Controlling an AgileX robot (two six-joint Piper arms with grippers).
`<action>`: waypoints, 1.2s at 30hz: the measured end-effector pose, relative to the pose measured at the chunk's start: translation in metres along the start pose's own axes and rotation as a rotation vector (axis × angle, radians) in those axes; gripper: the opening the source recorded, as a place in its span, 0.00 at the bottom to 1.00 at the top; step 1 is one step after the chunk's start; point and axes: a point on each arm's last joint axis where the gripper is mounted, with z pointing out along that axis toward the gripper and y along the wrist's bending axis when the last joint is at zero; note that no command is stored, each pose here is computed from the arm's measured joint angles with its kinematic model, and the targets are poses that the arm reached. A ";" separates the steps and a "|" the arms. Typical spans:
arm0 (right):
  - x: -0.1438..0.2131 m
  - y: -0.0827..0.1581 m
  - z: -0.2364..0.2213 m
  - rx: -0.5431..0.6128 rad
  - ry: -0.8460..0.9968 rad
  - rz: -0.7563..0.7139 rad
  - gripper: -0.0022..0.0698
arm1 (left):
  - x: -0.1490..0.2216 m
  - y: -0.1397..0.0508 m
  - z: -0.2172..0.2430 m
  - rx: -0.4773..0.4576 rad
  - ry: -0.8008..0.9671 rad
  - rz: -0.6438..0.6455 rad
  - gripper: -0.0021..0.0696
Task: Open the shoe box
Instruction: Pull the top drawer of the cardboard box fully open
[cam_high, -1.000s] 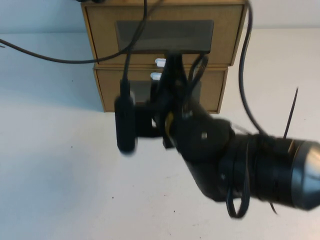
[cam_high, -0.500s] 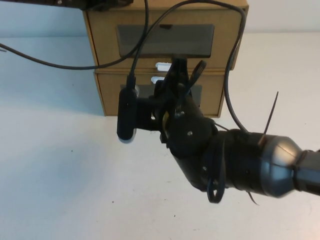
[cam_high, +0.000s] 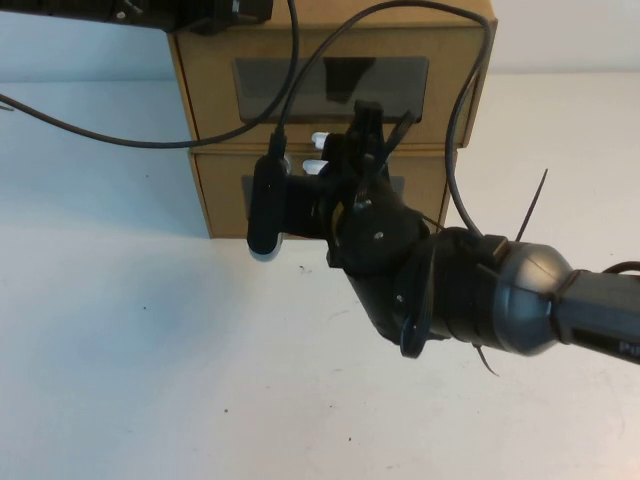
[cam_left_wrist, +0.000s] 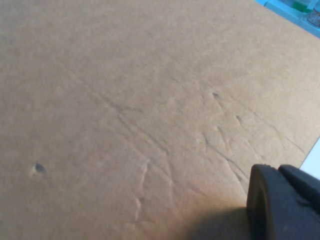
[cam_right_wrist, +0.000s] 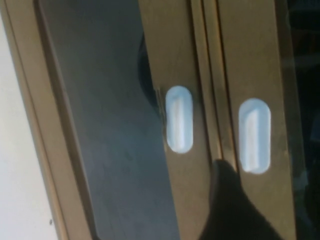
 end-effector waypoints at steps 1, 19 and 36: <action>-0.001 0.001 0.001 -0.004 -0.006 0.000 0.45 | 0.000 0.000 0.000 0.000 0.000 0.000 0.02; -0.001 0.005 0.022 0.000 0.013 0.006 0.46 | 0.001 -0.002 0.000 0.017 0.008 -0.004 0.02; 0.006 0.004 0.031 -0.042 -0.023 0.014 0.39 | 0.001 -0.002 0.000 0.027 0.013 -0.007 0.02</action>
